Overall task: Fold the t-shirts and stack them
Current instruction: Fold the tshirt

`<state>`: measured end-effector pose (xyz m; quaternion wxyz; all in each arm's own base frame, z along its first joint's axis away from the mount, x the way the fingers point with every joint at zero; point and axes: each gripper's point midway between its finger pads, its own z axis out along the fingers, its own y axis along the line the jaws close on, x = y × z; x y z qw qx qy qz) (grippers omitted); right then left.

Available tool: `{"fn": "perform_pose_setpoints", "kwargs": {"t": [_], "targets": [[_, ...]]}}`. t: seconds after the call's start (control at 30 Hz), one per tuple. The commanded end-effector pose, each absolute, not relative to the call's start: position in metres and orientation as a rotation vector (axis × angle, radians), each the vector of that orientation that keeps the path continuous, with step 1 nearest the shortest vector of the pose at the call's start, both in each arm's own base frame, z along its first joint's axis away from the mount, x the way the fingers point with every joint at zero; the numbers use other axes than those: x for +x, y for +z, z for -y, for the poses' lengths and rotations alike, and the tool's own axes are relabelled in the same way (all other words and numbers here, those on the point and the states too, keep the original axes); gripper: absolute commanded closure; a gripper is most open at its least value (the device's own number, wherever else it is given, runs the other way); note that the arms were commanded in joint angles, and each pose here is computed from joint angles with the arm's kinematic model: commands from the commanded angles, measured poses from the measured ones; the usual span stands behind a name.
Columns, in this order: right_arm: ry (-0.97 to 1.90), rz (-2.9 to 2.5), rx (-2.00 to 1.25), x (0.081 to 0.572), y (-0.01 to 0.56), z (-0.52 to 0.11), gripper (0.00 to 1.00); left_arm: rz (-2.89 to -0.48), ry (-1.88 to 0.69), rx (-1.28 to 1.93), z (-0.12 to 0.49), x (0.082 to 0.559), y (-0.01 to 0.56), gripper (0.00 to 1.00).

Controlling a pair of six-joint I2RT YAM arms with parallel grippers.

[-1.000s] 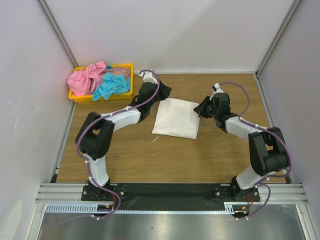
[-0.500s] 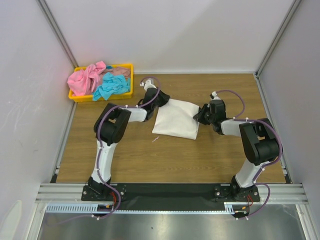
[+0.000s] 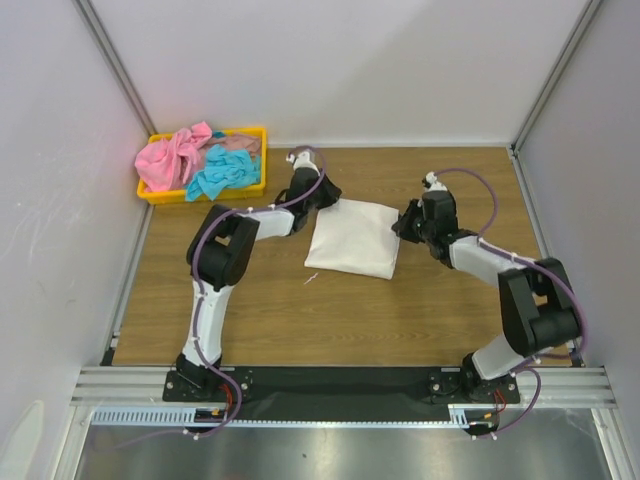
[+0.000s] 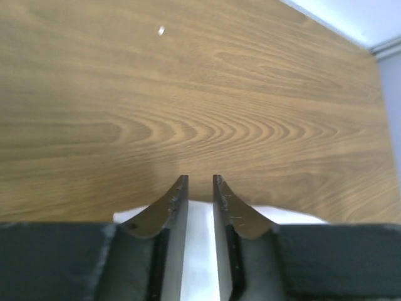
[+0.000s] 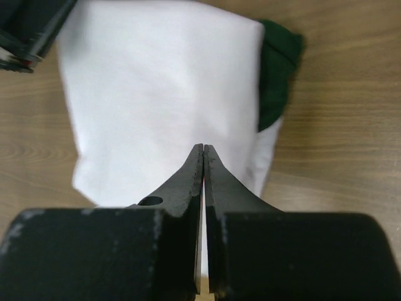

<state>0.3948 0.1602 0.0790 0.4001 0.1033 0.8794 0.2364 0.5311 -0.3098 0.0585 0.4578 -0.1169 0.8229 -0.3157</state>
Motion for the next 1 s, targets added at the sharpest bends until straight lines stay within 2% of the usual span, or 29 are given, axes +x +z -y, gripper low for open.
{"fn": "perform_pose_setpoints", "kwargs": {"t": [0.0, 0.13, 0.23, 0.53, 0.8, 0.97], "targets": [[0.58, -2.084, 0.145, 0.395, 0.16, -0.176, 1.0, -1.795, -0.709, -0.099, 0.296, 0.532, 0.196, 0.71], [0.612, -2.057, 0.124, 0.377, 0.185, -0.188, 1.0, -1.789, -0.583, -0.012, 0.279, 0.51, 0.233, 0.7], [0.572, -2.126, 0.155, 0.361, 0.173, -0.185, 1.0, -1.857, -0.548, 0.026, 0.275, 0.483, 0.226, 0.73], [0.466, -2.267, 0.2, 0.33, 0.099, -0.171, 1.0, -1.996, -0.577, 0.056, 0.279, 0.426, 0.151, 0.82], [0.423, -2.357, 0.185, 0.313, 0.065, -0.173, 1.0, -2.097, -0.516, 0.053, 0.282, 0.423, 0.101, 0.82], [0.328, -2.42, 0.2, 0.299, 0.044, -0.159, 1.0, -2.123, -0.479, 0.055, 0.279, 0.425, 0.093, 0.82]]}}
